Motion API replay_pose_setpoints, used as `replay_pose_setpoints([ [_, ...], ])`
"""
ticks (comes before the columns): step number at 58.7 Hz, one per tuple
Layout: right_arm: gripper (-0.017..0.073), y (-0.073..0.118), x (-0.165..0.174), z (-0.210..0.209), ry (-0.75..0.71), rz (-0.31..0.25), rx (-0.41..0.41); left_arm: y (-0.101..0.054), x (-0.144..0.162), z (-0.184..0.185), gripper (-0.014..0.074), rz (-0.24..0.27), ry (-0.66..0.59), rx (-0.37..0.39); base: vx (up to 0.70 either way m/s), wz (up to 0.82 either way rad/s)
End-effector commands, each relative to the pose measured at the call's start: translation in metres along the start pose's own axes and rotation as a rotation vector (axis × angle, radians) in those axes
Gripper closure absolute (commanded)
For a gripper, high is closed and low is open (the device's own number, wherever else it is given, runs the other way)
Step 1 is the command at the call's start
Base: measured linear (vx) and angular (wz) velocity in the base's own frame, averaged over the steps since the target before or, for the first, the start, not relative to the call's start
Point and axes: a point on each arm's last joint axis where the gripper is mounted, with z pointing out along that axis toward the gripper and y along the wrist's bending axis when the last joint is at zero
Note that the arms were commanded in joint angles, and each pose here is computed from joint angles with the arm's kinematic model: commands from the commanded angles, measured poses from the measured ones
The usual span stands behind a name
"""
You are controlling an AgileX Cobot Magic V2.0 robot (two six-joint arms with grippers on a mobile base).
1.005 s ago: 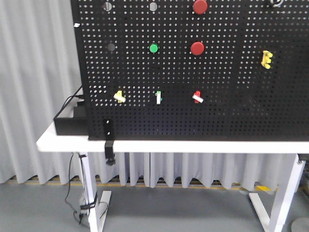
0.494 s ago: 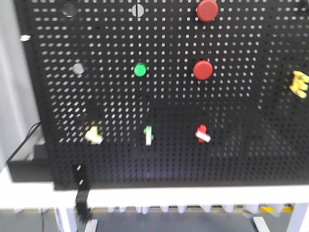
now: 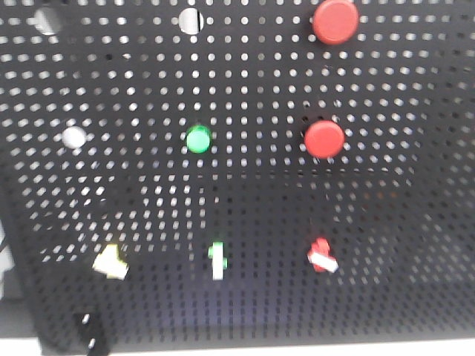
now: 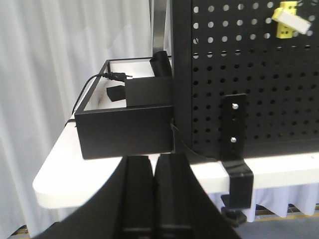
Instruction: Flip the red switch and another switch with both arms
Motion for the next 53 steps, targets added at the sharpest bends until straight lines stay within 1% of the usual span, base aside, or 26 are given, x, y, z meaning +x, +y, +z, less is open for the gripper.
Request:
replay_pose_setpoints([
  [1,0.0566,0.0005,-0.0058,-0.0004,-0.081,-0.012,-0.003,0.0003,-0.0022,-0.0001,0.0591,-0.008,-0.075,-0.006,0.14,0.0],
  [23,0.0566,0.0005,-0.0058,-0.0004,-0.081,-0.012,-0.003,0.0003,-0.0022,-0.0001,0.0591,-0.008,-0.075,-0.006,0.09,0.01],
  [53,0.0566,0.0005,-0.006,-0.0004,-0.082,-0.012,-0.004,0.0004,-0.0034,-0.0002,0.0591,-0.008,-0.086,-0.007,0.01,0.0],
])
